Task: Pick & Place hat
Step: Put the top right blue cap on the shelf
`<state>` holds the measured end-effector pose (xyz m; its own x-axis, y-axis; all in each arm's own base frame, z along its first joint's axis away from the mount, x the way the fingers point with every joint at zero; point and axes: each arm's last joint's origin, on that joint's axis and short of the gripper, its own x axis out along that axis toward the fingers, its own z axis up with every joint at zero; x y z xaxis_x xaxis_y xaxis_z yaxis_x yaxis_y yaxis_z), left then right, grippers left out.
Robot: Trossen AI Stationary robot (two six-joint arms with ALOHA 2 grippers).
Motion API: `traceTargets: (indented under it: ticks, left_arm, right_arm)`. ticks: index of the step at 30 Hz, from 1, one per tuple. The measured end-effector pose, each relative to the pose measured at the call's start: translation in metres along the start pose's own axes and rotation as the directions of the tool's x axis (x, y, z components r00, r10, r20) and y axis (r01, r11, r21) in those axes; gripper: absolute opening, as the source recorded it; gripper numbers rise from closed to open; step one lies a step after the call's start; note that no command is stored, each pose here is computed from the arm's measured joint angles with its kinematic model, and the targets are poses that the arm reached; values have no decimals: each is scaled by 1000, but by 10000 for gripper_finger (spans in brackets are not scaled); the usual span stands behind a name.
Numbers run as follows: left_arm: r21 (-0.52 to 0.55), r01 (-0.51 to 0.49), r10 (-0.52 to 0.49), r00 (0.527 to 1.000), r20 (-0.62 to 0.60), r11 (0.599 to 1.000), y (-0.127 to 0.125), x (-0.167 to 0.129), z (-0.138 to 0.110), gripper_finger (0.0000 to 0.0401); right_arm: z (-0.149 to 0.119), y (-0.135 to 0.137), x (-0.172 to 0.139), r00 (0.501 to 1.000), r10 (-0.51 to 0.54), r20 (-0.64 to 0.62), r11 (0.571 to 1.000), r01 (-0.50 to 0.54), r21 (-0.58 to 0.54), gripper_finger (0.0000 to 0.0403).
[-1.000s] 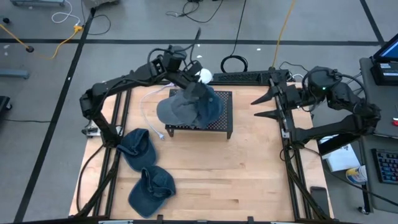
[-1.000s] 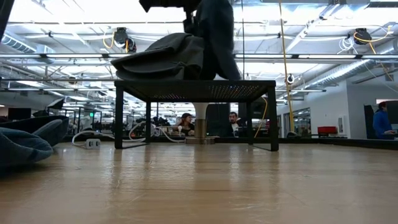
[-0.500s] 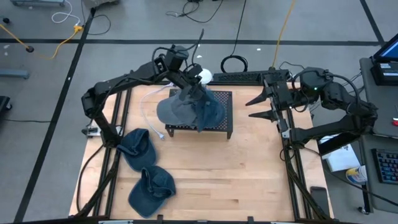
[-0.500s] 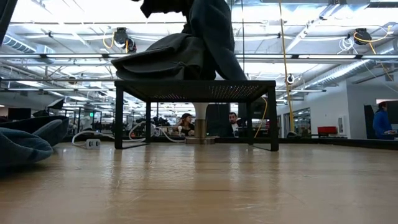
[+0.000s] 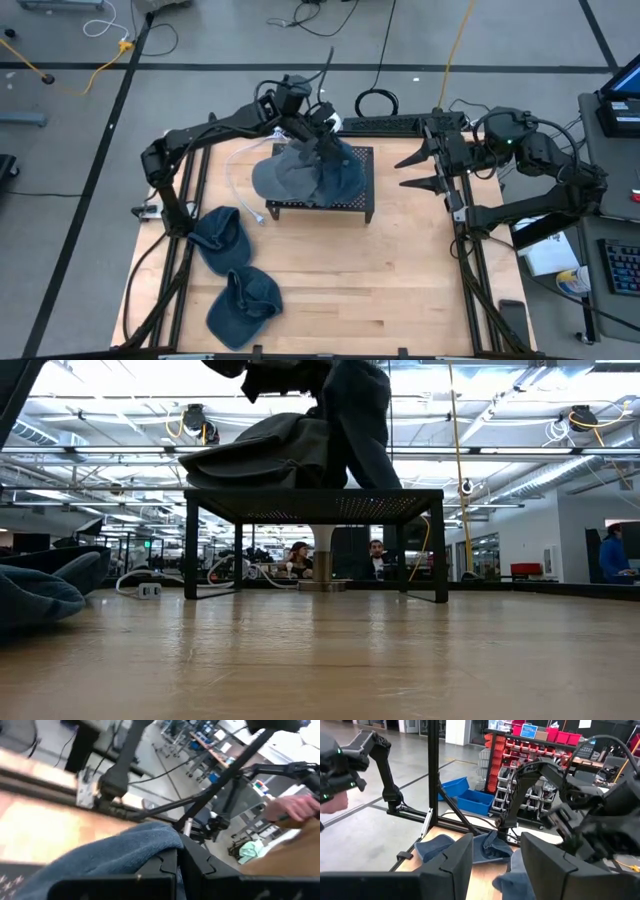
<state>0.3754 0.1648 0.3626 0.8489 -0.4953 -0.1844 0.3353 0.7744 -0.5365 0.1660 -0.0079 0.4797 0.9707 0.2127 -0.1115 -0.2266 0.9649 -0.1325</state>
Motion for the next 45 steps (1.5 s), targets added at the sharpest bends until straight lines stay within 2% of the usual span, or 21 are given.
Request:
traceTargets:
  ticks: [3,6,15,17,22,25,32,35,40,45]
  left_arm:
    - [-45,-38,37,999,-15,998,14,5,-7,5]
    - [-32,-73,73,997,-23,997,19,10,-10,5]
    - [55,-6,4,999,39,998,8,1,3,5]
    - [25,-6,5,1000,18,1000,10,1,0,5]
    - [-34,-104,104,994,-19,994,19,2,-9,5]
    - [-55,-121,121,993,-13,991,21,-1,-8,5]
    - [-178,-175,174,985,-21,968,24,-3,-10,7]
    - [-276,-183,185,983,-17,944,26,-6,-10,21]
    - [-467,-185,199,980,-21,864,32,-14,-10,61]
    - [-549,-213,207,976,-72,808,33,-16,-16,101]
  right_arm:
    - [1,0,0,1000,-1,7,1000,1,-2,156]
    - [1,0,0,1000,-1,9,1000,1,-3,155]
    - [1,0,0,1000,-1,13,1000,2,-8,155]
    - [1,0,1,1000,-1,13,1000,2,-13,155]
    - [1,0,1,1000,-1,12,1000,1,-12,155]
    - [1,0,1,1000,-1,12,1000,1,-12,155]
    - [0,0,1,1000,0,9,1000,0,-10,155]
    - [-3,0,3,1000,2,-3,1000,-2,-6,155]
    - [-13,-1,9,999,8,-34,1000,-8,5,155]
    - [-20,-1,13,998,13,-57,1000,-12,13,155]
